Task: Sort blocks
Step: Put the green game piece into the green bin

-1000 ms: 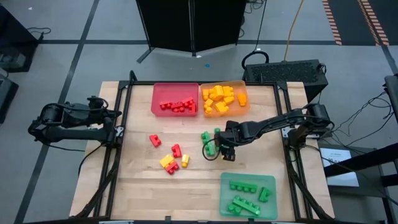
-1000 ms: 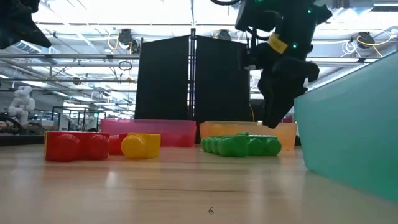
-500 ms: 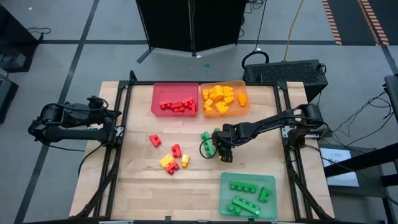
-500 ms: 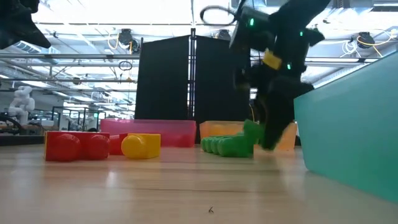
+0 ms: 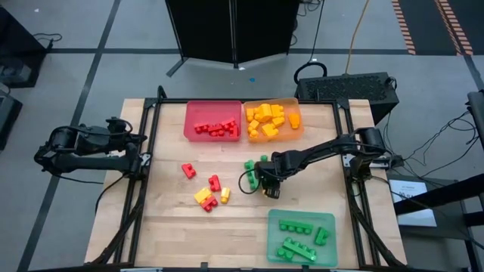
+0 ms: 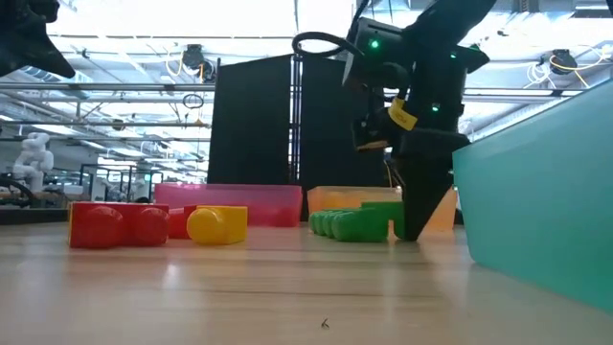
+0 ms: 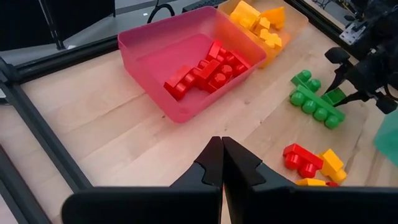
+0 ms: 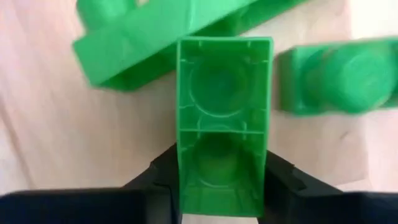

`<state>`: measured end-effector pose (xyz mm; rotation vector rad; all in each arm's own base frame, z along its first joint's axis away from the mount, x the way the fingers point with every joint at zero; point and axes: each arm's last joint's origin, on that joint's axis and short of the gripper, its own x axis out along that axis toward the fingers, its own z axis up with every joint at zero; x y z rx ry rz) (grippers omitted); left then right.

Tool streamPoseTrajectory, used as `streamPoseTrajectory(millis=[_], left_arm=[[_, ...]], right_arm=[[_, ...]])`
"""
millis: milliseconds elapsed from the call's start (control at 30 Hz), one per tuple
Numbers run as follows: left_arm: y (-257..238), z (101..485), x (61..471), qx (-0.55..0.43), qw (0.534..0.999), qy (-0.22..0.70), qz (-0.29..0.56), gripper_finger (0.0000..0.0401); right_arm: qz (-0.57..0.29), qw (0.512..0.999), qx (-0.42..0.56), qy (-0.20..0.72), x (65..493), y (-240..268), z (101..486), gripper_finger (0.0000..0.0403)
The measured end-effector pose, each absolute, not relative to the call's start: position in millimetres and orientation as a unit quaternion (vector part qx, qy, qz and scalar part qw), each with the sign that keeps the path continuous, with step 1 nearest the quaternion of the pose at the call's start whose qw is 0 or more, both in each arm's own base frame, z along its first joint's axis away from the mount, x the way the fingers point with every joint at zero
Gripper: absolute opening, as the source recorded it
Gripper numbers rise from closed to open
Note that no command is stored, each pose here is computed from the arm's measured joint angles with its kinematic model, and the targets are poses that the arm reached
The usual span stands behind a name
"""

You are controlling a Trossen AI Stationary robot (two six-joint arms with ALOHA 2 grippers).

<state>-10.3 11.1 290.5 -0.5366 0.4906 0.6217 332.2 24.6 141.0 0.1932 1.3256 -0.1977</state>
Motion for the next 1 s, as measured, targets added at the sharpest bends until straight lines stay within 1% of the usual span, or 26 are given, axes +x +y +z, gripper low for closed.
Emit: streamPoseTrajectory(millis=[100, 300, 467, 600, 733, 867, 1000], left_arm=[[11, 291, -10, -0.258, 0.888, 0.236, 0.299, 0.0002], [11, 291, -10, -0.259, 0.888, 0.236, 0.299, 0.0002], [11, 291, -10, -0.259, 0.888, 0.236, 0.299, 0.0002], [11, 291, -10, -0.259, 0.888, 0.236, 0.299, 0.0002], [11, 291, -10, -0.259, 0.888, 0.236, 0.299, 0.0002], [11, 291, -10, -0.260, 0.888, 0.236, 0.298, 0.0002], [11, 291, -10, -0.260, 0.888, 0.237, 0.297, 0.0002]], right_arm=[[-0.095, 0.785, 0.088, 0.606, 337, 24, 146, 0.0118], [-0.107, 0.774, 0.106, 0.615, 342, 26, 161, 0.0118], [-0.093, 0.765, 0.090, 0.631, 350, 44, 198, 0.0118], [-0.060, 0.770, 0.098, 0.628, 353, 79, 246, 0.0118], [-0.034, 0.777, 0.124, 0.617, 341, 134, 283, 0.0118], [-0.037, 0.766, 0.161, 0.622, 313, 189, 293, 0.0118], [-0.086, 0.727, 0.174, 0.659, 275, 227, 287, 0.0118]])
